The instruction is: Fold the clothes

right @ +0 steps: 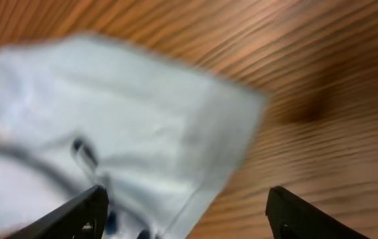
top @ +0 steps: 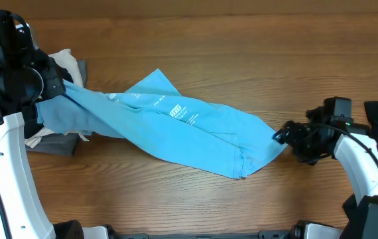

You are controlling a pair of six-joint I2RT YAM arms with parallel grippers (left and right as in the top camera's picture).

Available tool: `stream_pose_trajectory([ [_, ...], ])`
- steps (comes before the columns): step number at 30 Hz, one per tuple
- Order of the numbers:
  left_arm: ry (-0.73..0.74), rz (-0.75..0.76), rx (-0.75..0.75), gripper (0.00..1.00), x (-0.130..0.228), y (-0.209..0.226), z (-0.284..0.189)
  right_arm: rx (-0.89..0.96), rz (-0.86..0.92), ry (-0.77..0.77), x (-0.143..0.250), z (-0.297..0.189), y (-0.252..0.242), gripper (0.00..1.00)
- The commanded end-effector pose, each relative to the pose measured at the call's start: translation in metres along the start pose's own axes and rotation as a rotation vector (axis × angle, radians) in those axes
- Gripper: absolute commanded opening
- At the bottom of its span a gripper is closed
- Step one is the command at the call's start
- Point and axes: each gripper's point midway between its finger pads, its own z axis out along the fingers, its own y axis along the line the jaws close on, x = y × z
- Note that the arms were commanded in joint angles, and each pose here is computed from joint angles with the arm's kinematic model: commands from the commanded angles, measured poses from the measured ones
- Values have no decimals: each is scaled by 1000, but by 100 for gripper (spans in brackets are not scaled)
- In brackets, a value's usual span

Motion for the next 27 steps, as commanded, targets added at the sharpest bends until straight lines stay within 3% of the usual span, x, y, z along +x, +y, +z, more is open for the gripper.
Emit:
stream_pose_trajectory([
  [1, -15, -14, -7, 4, -2, 0, -3, -128, -174, 81, 22, 4, 35, 80],
  [10, -1, -13, 11, 4, 1, -3, -3, -134, -467, 173, 67, 35, 72, 76],
  [14, 3, -12, 11, 4, 2, -3, -3, -120, -504, 208, 76, 54, 73, 75],
  [17, 8, -11, 9, 4, 3, -3, -3, -147, -522, 248, 84, 63, 77, 50],
  [22, 10, -11, 9, 5, 4, -2, -3, -141, -578, 205, 76, 58, 83, 26],
  [25, 10, -10, 8, 5, 4, -2, -3, -45, -545, 120, 55, 45, 79, 9],
  [27, 9, -11, 9, 5, 4, -2, -3, 26, -529, 33, 36, 27, 78, 4],
])
